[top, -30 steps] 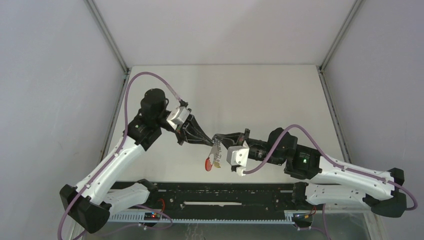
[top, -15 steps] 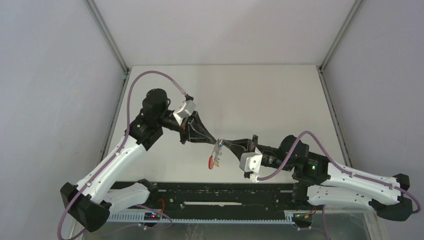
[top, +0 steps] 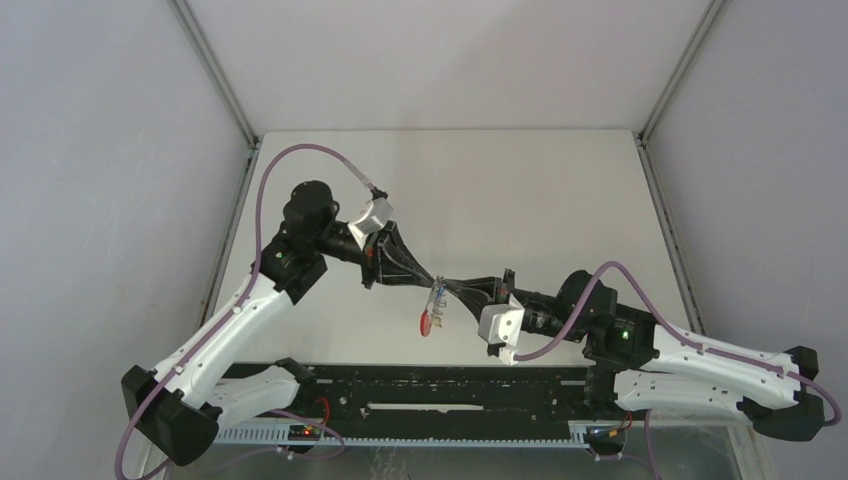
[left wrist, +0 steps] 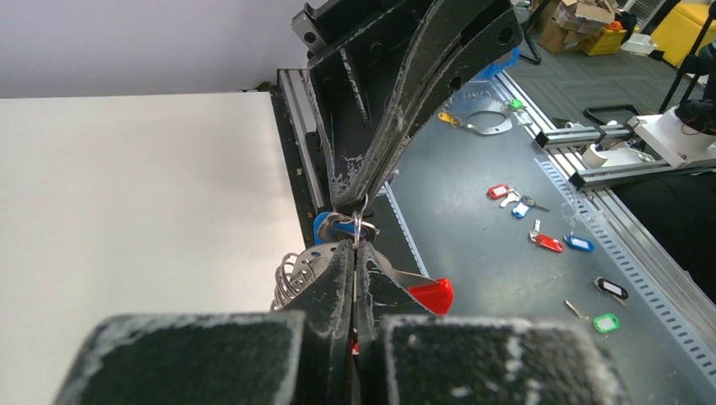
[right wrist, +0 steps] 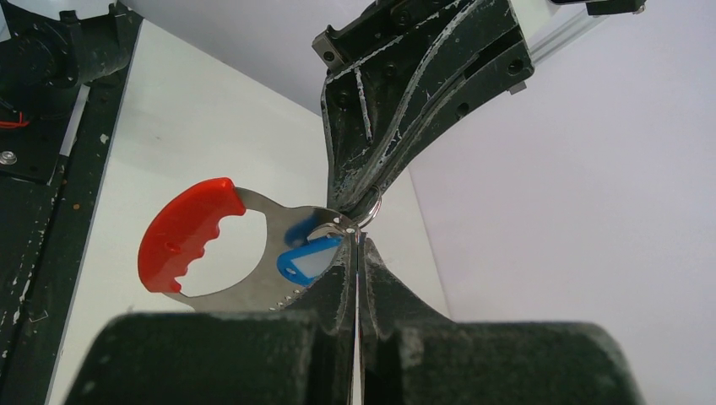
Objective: Put the keys on the keyring
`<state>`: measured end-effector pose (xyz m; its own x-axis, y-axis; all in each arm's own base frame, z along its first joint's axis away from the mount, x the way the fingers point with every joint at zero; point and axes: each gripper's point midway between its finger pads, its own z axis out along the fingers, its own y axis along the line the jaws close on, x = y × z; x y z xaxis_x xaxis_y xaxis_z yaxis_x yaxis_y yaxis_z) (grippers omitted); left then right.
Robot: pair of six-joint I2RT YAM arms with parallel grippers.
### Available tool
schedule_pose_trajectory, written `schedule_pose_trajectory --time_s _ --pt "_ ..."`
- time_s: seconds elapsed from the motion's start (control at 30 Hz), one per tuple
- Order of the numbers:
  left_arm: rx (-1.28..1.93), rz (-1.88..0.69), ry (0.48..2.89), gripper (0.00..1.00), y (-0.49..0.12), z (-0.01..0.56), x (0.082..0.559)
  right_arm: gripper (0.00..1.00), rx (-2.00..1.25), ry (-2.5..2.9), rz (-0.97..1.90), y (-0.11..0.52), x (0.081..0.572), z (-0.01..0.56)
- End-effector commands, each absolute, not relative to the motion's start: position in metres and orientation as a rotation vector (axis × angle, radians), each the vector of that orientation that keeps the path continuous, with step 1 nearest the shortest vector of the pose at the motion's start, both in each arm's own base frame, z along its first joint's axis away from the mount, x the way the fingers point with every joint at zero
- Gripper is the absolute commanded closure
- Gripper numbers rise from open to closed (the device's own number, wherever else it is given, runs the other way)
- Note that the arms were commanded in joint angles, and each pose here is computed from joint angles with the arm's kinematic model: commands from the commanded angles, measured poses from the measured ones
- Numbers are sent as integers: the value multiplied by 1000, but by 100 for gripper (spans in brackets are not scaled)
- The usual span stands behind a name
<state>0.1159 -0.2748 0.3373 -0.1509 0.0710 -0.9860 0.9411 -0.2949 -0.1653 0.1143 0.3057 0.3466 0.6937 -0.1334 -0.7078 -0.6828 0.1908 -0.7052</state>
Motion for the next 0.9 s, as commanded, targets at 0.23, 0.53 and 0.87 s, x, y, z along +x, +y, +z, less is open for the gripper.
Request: schedule_pose_trajectory --time_s 0.23,0.53,0.87 --pt "1409 -1524 1147 100 -273 345 109 100 -1301 744 447 308 116 358" --pt "1411 -1511 1144 100 -274 341 112 100 -1286 732 456 307 115 363" --pt "1429 -1497 1125 100 -274 337 111 100 -1273 728 459 307 115 367"
